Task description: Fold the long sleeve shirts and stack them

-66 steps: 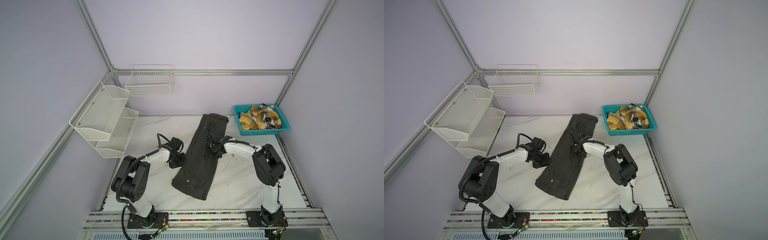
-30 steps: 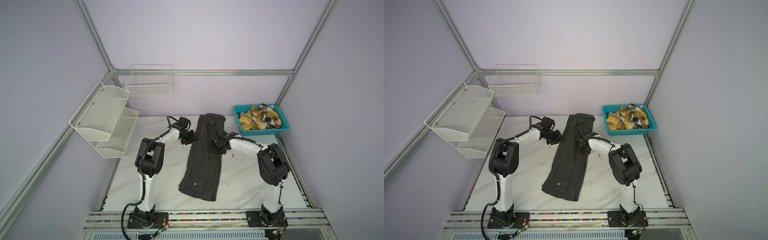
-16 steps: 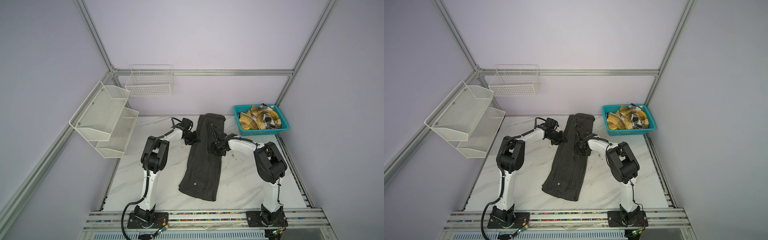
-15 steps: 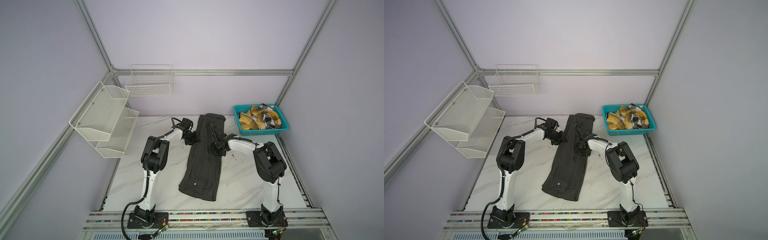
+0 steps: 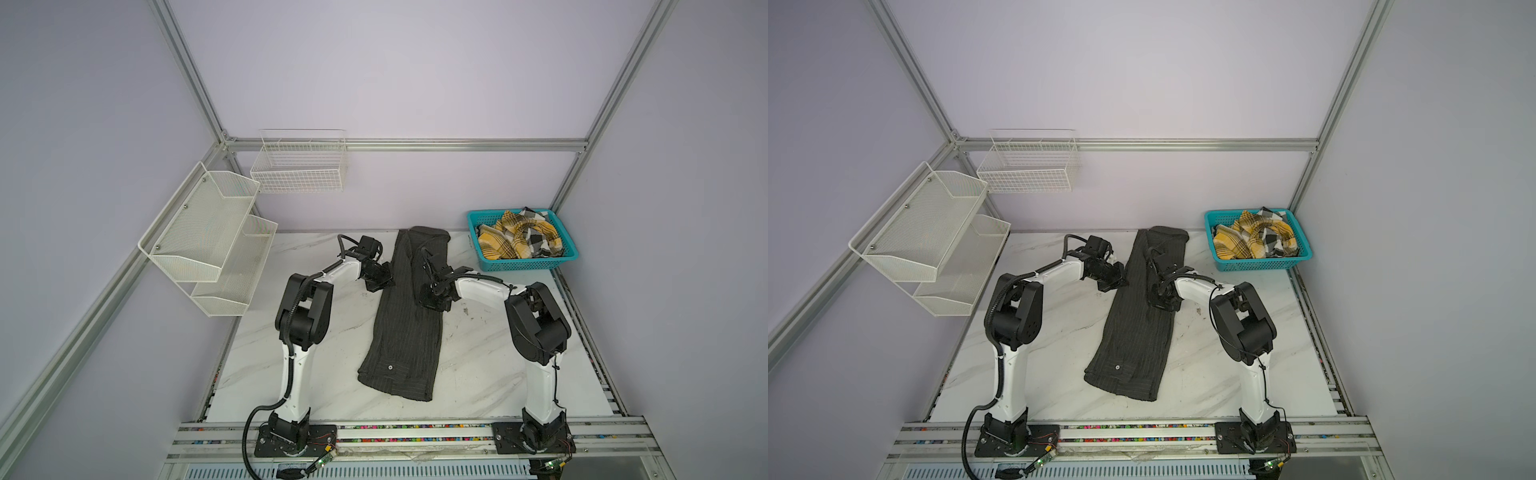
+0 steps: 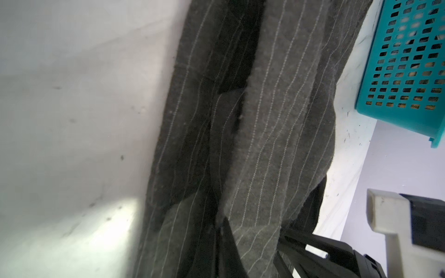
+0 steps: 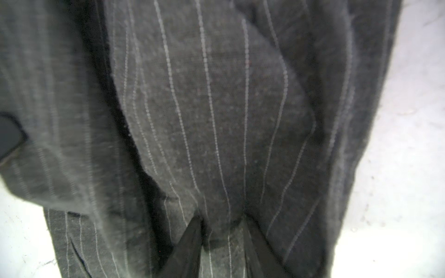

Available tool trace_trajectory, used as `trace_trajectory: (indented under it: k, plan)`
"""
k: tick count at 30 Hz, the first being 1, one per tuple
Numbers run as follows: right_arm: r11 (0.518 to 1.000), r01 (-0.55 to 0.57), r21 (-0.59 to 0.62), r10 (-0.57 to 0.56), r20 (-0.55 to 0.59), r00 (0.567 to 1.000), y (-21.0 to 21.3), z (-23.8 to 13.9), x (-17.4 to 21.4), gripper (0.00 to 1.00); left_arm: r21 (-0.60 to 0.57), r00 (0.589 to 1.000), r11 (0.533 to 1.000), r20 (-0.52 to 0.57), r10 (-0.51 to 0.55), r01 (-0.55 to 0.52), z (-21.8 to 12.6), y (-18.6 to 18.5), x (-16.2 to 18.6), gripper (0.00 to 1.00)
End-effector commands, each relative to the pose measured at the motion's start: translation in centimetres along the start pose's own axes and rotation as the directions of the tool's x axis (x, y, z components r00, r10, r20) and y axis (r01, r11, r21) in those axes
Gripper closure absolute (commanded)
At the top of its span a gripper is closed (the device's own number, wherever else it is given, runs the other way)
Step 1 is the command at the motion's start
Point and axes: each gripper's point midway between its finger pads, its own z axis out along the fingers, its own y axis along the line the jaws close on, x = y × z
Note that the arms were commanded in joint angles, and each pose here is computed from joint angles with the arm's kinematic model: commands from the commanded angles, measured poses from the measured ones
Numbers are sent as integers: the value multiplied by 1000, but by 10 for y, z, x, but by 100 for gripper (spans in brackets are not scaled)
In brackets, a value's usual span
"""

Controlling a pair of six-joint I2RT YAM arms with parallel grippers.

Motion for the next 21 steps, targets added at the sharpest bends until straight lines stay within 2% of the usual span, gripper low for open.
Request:
trace_trajectory:
  k: [1, 3, 5, 6, 8, 13, 16, 21]
  plan:
    - [999, -28, 25, 29, -8, 1000, -5, 6, -3, 68, -27, 999, 999, 18, -31, 31, -11, 20, -1, 100]
    - [999, -31, 27, 32, -10, 999, -6, 5, -3, 68, -22, 999, 999, -3, -42, 42, -7, 25, 4, 97]
    - [999, -31, 23, 31, -7, 999, -4, 4, -4, 68, 9, 998, 999, -48, -39, 39, 3, 21, 12, 83]
    - [999, -31, 23, 31, -7, 999, -4, 4, -4, 68, 21, 997, 999, -69, -39, 41, 8, 19, 16, 71]
    - [1000, -15, 18, 15, 1, 1000, -1, 0, -7, 68, 40, 995, 999, -96, -25, 29, 15, 15, 22, 61]
    - [1000, 17, -4, -17, 35, 999, 10, -20, -15, 68, 43, 998, 999, -67, 0, 3, 8, 5, 17, 60]
    - [999, 45, 7, -45, 79, 996, 15, -40, -20, 67, 25, 1000, 1000, -13, 20, -19, -14, -2, 9, 59]
    - [997, 72, -10, -70, 144, 987, 24, -69, -32, 67, -92, 997, 995, 67, 33, -26, -58, 5, 9, 64]
